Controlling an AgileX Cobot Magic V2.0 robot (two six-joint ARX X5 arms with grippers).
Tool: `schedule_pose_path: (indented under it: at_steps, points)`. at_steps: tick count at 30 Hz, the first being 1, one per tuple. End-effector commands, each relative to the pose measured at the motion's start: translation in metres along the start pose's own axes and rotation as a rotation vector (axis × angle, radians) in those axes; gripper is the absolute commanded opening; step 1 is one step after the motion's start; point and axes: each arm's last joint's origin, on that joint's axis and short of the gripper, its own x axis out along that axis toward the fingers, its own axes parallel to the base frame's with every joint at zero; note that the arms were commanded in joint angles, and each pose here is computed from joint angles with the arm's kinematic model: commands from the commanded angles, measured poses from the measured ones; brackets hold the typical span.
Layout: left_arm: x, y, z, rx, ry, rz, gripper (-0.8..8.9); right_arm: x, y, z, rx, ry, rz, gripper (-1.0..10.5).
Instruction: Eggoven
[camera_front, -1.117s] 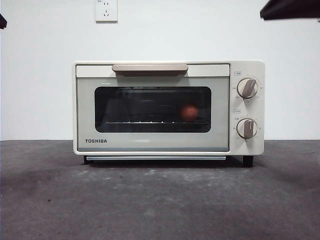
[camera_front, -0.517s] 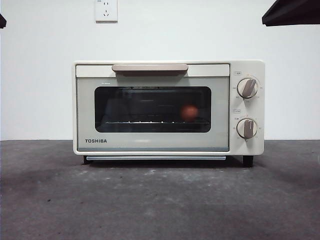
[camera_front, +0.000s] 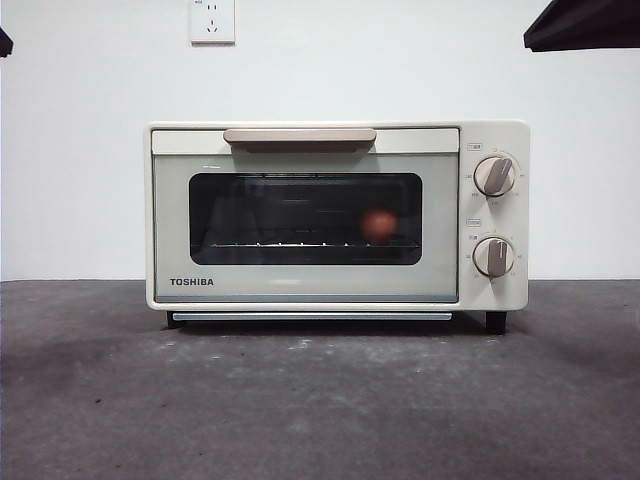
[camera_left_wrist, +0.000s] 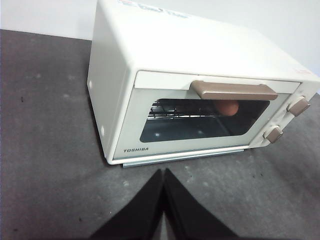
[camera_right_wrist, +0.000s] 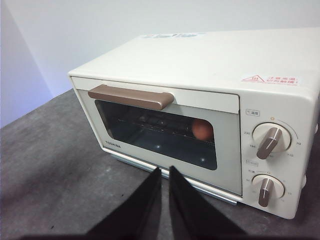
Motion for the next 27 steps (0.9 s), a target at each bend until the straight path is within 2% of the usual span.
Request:
schedule_pose_path:
  at_steps: [1,8,14,19,27]
  points:
    - [-0.002,-0.001,0.004,0.108,-0.014,0.002,0.08,0.0,0.001,0.003,-0.014,-0.014,0.006,0.0]
    - [-0.024,0.006,0.009,0.279,-0.191,0.206,0.08,0.0,0.001,0.003,-0.014,-0.014,0.006,0.0]
    - [-0.04,0.016,-0.012,0.383,-0.351,0.334,0.08,0.0,0.001,0.003,-0.014,-0.014,0.006,0.0]
    - [-0.035,0.031,-0.047,0.374,-0.382,0.396,0.08,0.0,0.001,0.003,-0.013,-0.014,0.006,0.0]
    - [-0.016,0.051,-0.096,0.305,-0.3,0.414,0.08,0.0,0.001,0.003,-0.014,-0.014,0.006,0.0]
